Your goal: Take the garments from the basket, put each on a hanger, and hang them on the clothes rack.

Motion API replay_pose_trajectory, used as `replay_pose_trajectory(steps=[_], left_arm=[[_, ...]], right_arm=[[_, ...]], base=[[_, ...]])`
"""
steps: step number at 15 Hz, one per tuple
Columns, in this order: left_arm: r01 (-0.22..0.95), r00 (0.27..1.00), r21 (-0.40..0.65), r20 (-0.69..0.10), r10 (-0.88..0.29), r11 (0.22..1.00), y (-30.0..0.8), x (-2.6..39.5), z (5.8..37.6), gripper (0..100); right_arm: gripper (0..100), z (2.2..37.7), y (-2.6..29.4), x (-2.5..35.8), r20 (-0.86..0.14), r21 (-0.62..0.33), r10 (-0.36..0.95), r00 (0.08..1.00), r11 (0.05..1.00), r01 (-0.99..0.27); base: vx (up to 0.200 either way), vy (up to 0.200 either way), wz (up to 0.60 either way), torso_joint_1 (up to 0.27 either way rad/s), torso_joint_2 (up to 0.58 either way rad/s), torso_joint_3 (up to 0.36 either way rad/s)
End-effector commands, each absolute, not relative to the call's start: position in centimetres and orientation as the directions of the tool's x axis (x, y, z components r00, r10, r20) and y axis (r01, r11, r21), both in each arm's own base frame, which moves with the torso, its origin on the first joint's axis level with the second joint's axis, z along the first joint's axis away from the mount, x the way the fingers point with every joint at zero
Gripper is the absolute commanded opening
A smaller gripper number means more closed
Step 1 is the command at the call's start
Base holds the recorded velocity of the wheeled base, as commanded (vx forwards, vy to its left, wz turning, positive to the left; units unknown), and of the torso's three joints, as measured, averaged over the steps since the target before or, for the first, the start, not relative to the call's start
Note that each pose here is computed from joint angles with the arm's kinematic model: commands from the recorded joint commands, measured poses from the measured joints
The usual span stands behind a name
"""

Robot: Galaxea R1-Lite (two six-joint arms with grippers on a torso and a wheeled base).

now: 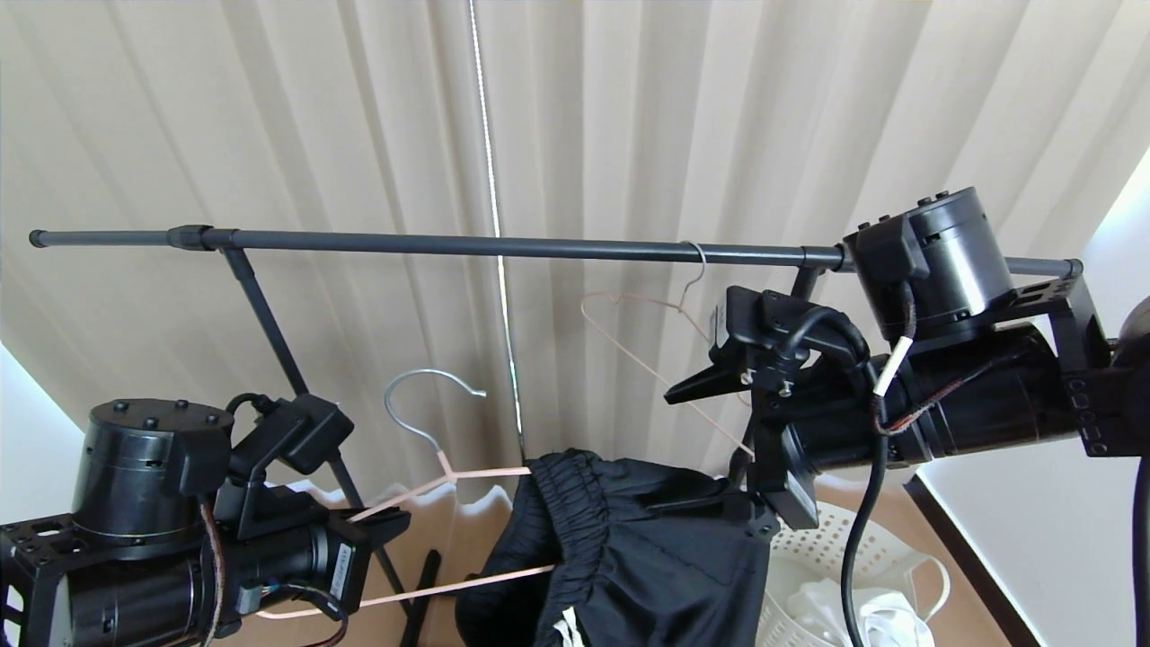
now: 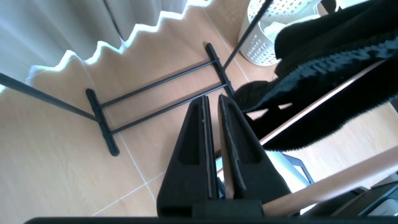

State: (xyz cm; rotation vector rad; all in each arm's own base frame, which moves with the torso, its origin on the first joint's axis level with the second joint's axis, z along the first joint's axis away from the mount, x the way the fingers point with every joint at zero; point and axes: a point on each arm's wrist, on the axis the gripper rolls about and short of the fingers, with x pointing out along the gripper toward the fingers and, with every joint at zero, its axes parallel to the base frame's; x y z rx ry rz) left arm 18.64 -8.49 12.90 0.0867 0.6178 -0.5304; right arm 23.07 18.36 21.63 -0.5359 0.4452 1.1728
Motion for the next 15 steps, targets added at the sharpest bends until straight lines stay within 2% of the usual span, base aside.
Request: replay_pose_trajectory(steps=[1,8,15], left_arm=[[0.509,0.682,-0.078,-0.572,-0.456,0.857,-8.8,18.7,12.9,0],[0.545,0.666,-0.076,-0.566,-0.486,0.835,-9.8,18.7,13.2,0],[0.572,0.656,-0.076,-0.556,-0.511,0.816,-10.6,18.7,13.5,0]], right_arm=[[100,20.8,18.8,23.5,-0.598,-0.123,0.751,0.281,0.261,-0.958],[100,20.2,19.8,23.2,-0.579,-0.06,0.797,0.173,0.169,-0.984],[100,19.0,21.3,24.0,-0.592,-0.043,0.793,0.142,0.145,-0.988]], base=[[0.0,0.0,0.0,0.0,0.0,0.0],[0.0,0.0,0.0,0.0,0.0,0.0],[0.0,0.0,0.0,0.0,0.0,0.0]])
